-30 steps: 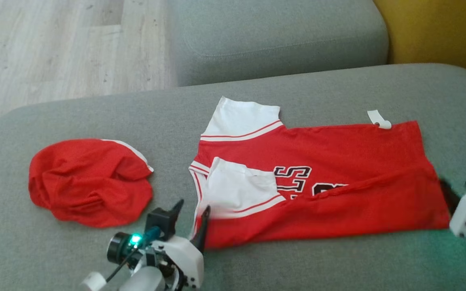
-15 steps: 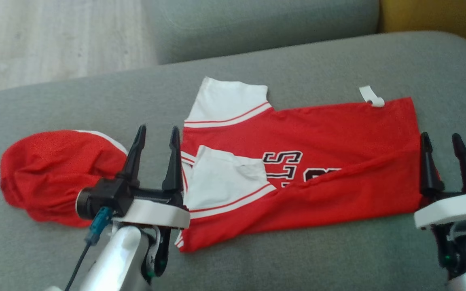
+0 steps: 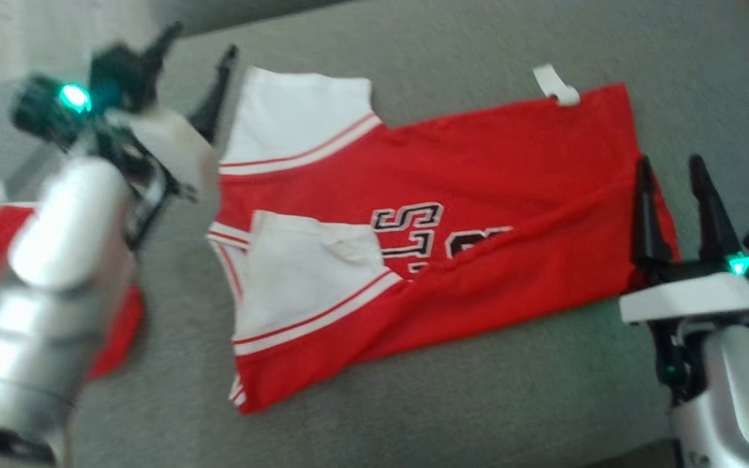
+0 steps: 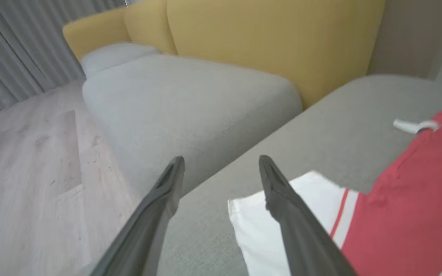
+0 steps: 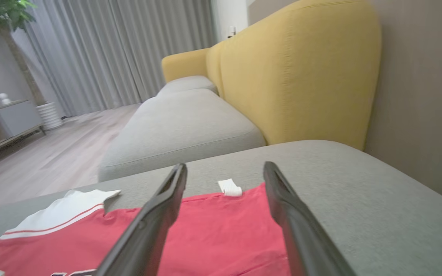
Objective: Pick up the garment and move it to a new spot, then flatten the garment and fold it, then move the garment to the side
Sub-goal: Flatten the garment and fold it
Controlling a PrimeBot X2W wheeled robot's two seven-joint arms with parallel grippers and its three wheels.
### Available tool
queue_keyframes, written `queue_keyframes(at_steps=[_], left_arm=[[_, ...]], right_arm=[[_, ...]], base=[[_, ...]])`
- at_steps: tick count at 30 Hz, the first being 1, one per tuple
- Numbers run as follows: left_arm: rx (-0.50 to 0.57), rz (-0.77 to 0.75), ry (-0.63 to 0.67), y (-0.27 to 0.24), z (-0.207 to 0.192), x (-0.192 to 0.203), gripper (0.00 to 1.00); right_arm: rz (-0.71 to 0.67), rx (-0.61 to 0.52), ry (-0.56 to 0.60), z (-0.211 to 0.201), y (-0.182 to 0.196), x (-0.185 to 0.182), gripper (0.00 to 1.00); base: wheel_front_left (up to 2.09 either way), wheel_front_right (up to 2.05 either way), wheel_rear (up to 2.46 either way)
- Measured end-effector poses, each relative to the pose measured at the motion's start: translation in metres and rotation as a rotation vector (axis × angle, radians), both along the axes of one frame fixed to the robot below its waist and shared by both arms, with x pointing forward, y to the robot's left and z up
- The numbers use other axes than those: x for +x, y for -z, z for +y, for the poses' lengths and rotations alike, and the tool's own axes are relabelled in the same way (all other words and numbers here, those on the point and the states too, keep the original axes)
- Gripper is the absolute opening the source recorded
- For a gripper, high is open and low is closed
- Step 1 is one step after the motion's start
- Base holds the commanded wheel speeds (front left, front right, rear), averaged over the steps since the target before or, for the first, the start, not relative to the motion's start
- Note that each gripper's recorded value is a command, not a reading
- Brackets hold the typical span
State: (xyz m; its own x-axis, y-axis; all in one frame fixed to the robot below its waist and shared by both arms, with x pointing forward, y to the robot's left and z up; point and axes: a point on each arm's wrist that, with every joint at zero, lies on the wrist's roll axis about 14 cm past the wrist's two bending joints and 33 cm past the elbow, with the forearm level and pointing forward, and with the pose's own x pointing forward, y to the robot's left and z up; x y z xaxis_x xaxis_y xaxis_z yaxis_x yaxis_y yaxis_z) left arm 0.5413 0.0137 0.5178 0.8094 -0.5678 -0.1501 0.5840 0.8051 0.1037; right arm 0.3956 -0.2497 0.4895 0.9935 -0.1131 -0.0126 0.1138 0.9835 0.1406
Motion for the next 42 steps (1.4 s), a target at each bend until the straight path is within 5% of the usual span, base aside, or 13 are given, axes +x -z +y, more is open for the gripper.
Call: queue_keyframes(at_steps=[3, 7, 26, 27, 28, 29, 42], left_arm=[[0.175, 0.135, 0.016, 0.037, 0.002, 0.031, 1.0], [0.249, 0.29, 0.045, 0.085, -0.004, 0.039, 1.0], [0.287, 0.562, 0.066, 0.165, -0.027, 0.068, 1.0], [0.28, 0.575, 0.07, 0.166, -0.029, 0.066, 0.95], [0.274, 0.591, 0.076, 0.165, -0.03, 0.063, 0.41], [0.27, 0.605, 0.084, 0.165, -0.032, 0.06, 0.0], [0.159, 0.494, 0.136, 0.125, -0.033, 0.032, 0.0]], right_arm=[[0.0, -0.002, 0.019, -0.003, 0.004, 0.005, 1.0], [0.034, -0.012, 0.047, -0.01, 0.015, 0.0, 1.0], [0.079, 0.006, 0.154, -0.038, 0.034, -0.01, 1.0], [0.077, 0.006, 0.153, -0.038, 0.033, -0.009, 1.0], [0.074, 0.006, 0.154, -0.038, 0.033, -0.008, 1.0], [0.073, 0.003, 0.155, -0.039, 0.032, -0.008, 1.0], [0.062, -0.094, 0.095, -0.038, 0.016, 0.012, 1.0]], base=[[0.0, 0.0, 0.0], [0.0, 0.0, 0.0], [0.0, 0.0, 0.0], [0.0, 0.0, 0.0], [0.0, 0.0, 0.0], [0.0, 0.0, 0.0], [0.0, 0.0, 0.0]])
